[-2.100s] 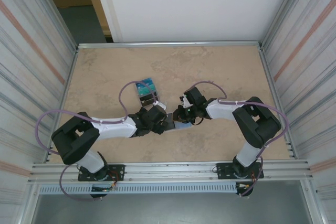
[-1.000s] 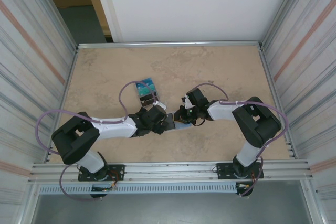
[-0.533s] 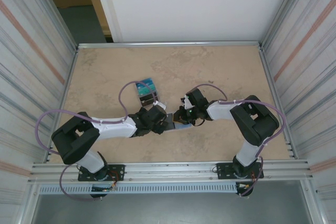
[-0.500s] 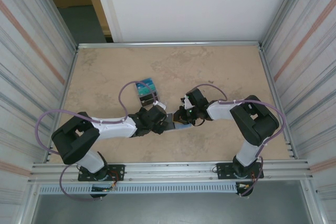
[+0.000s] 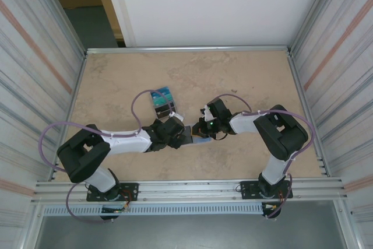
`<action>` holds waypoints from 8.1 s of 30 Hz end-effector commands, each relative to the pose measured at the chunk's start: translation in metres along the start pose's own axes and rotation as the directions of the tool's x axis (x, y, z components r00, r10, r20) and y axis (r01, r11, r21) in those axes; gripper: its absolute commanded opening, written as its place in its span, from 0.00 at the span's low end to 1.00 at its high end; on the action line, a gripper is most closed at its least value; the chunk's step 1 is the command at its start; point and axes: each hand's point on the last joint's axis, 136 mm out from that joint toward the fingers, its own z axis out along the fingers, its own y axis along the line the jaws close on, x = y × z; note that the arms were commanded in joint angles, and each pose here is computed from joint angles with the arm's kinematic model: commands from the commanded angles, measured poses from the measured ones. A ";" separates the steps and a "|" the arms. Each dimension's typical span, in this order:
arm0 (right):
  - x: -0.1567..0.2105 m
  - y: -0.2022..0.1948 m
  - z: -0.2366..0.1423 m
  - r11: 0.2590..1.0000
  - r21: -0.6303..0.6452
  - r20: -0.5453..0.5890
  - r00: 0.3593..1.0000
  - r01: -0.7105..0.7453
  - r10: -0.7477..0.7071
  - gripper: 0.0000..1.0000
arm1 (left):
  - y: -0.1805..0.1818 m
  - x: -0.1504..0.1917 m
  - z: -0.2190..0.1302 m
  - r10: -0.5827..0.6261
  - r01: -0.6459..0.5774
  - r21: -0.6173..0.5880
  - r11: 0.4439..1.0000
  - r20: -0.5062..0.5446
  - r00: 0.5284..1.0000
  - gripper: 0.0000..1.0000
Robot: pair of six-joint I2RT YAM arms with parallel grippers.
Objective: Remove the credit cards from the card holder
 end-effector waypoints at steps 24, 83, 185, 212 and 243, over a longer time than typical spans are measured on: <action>-0.002 -0.015 -0.015 0.989 0.147 0.020 1.000 0.012 -0.016 0.00 | 0.002 0.002 -0.004 -0.014 0.014 -0.004 1.000 -0.021 1.000 0.99; -0.015 -0.028 -0.056 0.976 0.219 0.097 0.995 0.005 -0.026 0.00 | -0.021 -0.033 0.020 0.183 -0.183 -0.048 0.982 -0.020 0.983 0.99; -0.008 -0.004 -0.065 0.985 0.154 0.104 0.991 0.072 -0.089 0.06 | -0.018 -0.058 -0.013 0.091 -0.092 0.008 0.996 0.069 0.993 0.99; -0.022 -0.005 -0.047 0.985 0.160 0.094 0.992 0.063 -0.079 0.35 | -0.036 -0.037 0.023 0.131 -0.130 0.031 0.991 -0.019 0.991 0.99; -0.024 -0.001 -0.073 0.906 0.409 0.111 0.979 0.111 -0.171 0.43 | -0.036 -0.035 0.022 0.123 -0.122 0.040 0.992 -0.017 0.992 0.99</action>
